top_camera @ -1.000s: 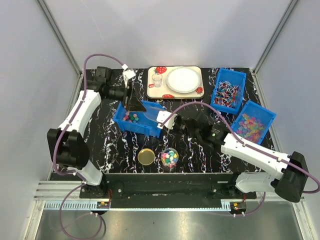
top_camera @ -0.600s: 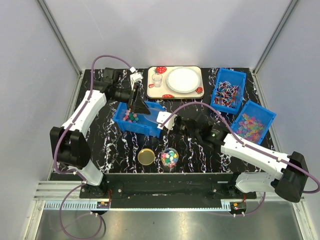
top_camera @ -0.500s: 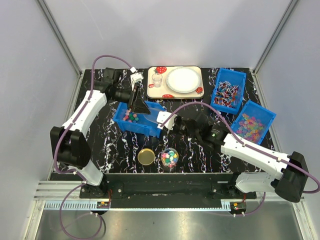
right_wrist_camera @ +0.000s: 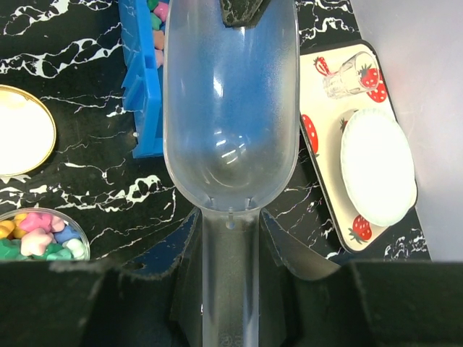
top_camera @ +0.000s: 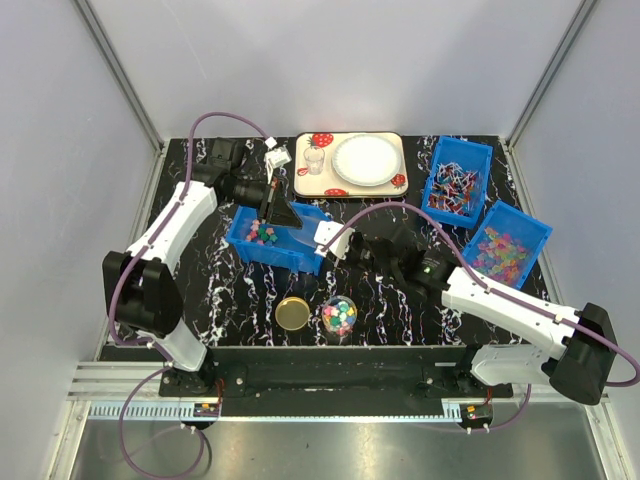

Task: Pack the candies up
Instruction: Adjust the spatula.

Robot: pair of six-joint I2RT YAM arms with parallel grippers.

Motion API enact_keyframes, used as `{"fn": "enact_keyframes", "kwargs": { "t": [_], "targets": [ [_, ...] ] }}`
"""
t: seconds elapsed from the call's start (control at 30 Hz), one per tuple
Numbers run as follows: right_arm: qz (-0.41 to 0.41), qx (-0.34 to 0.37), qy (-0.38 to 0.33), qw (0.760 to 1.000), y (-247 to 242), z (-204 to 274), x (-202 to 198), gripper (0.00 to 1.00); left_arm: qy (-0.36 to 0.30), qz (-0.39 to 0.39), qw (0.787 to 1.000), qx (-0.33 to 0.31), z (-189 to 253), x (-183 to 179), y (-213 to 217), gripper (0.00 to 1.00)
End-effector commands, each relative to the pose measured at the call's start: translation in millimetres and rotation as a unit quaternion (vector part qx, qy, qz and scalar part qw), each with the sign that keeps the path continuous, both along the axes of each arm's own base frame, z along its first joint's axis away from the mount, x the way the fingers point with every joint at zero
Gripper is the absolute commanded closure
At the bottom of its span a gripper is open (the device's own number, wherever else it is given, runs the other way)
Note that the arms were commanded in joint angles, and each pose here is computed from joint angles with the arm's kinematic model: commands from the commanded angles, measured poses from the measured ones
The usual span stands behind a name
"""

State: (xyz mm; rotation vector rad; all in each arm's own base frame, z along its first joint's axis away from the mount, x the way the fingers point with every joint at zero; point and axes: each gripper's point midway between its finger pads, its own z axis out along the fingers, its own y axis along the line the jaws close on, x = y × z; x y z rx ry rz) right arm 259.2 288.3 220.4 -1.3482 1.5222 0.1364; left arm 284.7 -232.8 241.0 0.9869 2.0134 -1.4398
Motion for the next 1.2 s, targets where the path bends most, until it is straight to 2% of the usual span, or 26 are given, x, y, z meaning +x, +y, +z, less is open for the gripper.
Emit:
{"fn": "enact_keyframes", "kwargs": {
  "t": [0.0, 0.07, 0.17, 0.57, 0.73, 0.83, 1.0, 1.17],
  "targets": [
    [-0.002, 0.063, -0.023, 0.998, 10, 38, 4, 0.81, -0.018, 0.001, 1.000, -0.006, 4, 1, -2, 1.00],
    [-0.001, 0.069, -0.019, 0.997, 10, 40, 3, 0.67, -0.022, -0.002, 1.000, -0.011, 6, -1, -2, 1.00],
    [0.000, 0.086, -0.009, 0.996, 10, 44, 1, 0.61, -0.026, -0.006, 1.000, -0.017, 10, -4, -2, 1.00],
    [0.005, 0.129, 0.046, 0.991, 16, 40, 1, 0.60, -0.036, -0.014, 0.999, -0.035, 19, -11, -2, 1.00],
    [0.015, 0.144, 0.063, 0.988, 22, 39, -3, 0.66, -0.034, -0.016, 0.998, -0.041, 19, -11, 0, 1.00],
    [0.011, 0.142, 0.063, 0.988, 21, 36, -1, 0.73, -0.032, -0.016, 0.998, -0.047, 20, -11, 1, 1.00],
    [0.000, 0.143, 0.056, 0.988, 18, 32, 5, 1.00, -0.034, -0.016, 0.998, -0.056, 25, -12, 4, 1.00],
    [-0.013, 0.150, 0.042, 0.988, 14, 36, 9, 1.00, -0.035, -0.012, 0.998, -0.056, 26, -11, 6, 1.00]
  ]
}}
